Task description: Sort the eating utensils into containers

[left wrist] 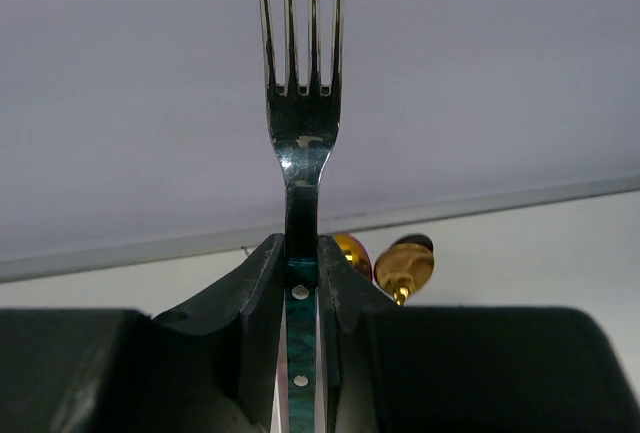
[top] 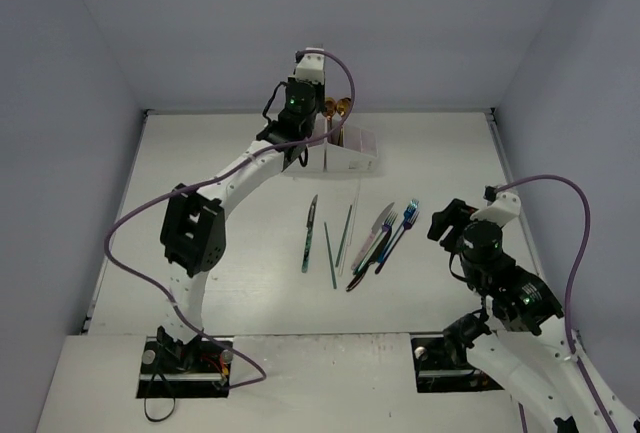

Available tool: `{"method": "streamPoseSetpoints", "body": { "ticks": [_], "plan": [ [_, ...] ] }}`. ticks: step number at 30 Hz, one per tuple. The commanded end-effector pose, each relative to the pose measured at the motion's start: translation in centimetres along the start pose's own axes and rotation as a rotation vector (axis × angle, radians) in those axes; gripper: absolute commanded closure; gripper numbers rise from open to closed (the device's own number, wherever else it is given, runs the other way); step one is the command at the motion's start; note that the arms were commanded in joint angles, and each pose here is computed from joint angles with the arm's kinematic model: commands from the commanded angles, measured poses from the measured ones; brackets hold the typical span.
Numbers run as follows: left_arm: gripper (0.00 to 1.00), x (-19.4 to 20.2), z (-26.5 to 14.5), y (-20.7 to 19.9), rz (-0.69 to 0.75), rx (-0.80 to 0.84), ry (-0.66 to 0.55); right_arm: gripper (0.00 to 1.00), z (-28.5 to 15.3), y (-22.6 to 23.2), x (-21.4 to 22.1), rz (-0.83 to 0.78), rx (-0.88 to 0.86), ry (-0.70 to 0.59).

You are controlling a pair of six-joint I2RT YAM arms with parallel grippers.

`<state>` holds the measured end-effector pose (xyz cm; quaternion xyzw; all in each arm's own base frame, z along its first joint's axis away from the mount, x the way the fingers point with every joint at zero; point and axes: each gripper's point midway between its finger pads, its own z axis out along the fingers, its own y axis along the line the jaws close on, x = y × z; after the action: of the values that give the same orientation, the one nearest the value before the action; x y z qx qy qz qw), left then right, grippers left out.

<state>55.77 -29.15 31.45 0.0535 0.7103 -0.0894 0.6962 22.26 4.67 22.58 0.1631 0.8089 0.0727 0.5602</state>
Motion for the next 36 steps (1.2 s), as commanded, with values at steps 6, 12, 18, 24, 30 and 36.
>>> {"method": "streamPoseSetpoints", "body": {
  "ticks": [6,12,18,24,30,36],
  "plan": [
    [0.96,-5.3,3.5,1.6,-0.099,-0.027,-0.257,0.41,0.6,0.3,-1.5,0.011,0.018,-0.052],
    [0.93,-0.6,4.0,2.4,-0.072,-0.045,-0.191,0.41,0.6,0.4,-1.6,0.013,0.015,-0.057],
    [0.89,1.5,3.0,2.2,-0.11,-0.024,-0.146,0.41,0.8,0.4,-1.2,0.016,0.017,-0.047],
    [0.9,2.7,2.4,1.8,-0.155,-0.003,-0.131,0.41,1.1,0.7,-0.8,0.009,0.018,-0.026],
    [1.0,-1.4,1.6,2.3,-0.107,-0.041,-0.218,0.41,0.8,0.7,-1.1,0.019,0.001,-0.037],
    [1.0,-5.5,0.9,2.7,-0.053,-0.052,-0.289,0.41,0.8,0.7,-1.2,0.015,0.006,-0.038]
  ]
}}
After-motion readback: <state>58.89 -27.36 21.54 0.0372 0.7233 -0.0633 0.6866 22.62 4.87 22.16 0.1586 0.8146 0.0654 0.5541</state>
